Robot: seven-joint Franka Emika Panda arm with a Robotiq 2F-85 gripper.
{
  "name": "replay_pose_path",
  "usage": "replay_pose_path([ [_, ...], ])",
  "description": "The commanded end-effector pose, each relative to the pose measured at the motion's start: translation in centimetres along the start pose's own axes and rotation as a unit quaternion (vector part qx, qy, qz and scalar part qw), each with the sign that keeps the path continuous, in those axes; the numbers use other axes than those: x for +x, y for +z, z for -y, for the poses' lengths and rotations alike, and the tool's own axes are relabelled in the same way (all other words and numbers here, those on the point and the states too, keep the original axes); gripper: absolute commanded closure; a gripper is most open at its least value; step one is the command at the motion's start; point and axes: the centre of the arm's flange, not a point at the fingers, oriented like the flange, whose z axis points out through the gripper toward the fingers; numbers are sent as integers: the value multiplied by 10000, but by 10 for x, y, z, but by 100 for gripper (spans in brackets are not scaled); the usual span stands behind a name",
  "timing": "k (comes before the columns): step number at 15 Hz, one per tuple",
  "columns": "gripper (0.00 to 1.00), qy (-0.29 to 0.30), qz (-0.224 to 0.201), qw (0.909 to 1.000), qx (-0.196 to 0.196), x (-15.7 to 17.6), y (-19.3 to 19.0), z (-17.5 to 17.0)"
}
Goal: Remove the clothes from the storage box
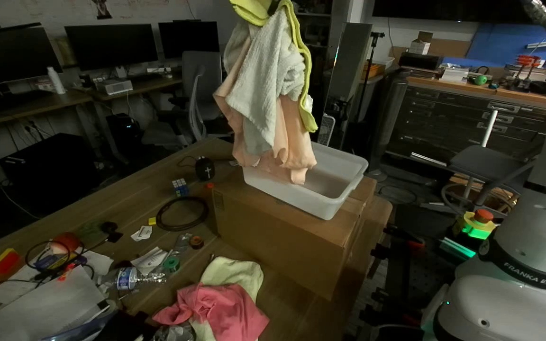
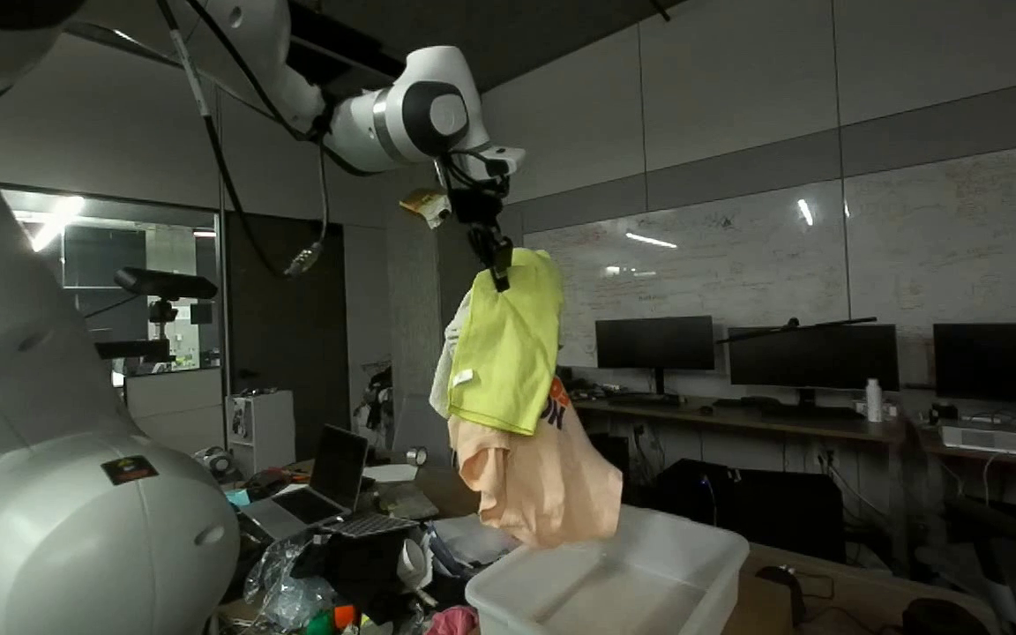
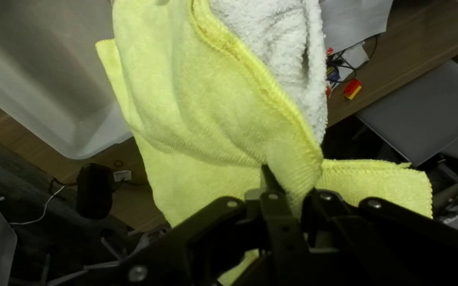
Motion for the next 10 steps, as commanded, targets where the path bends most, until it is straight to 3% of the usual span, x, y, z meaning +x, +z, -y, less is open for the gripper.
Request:
replay_pose_path([
  [1,93,-434,-58,9990,99,-3,-18,34],
  [10,93,-1910,662,9792,150,-33,-7,123],
])
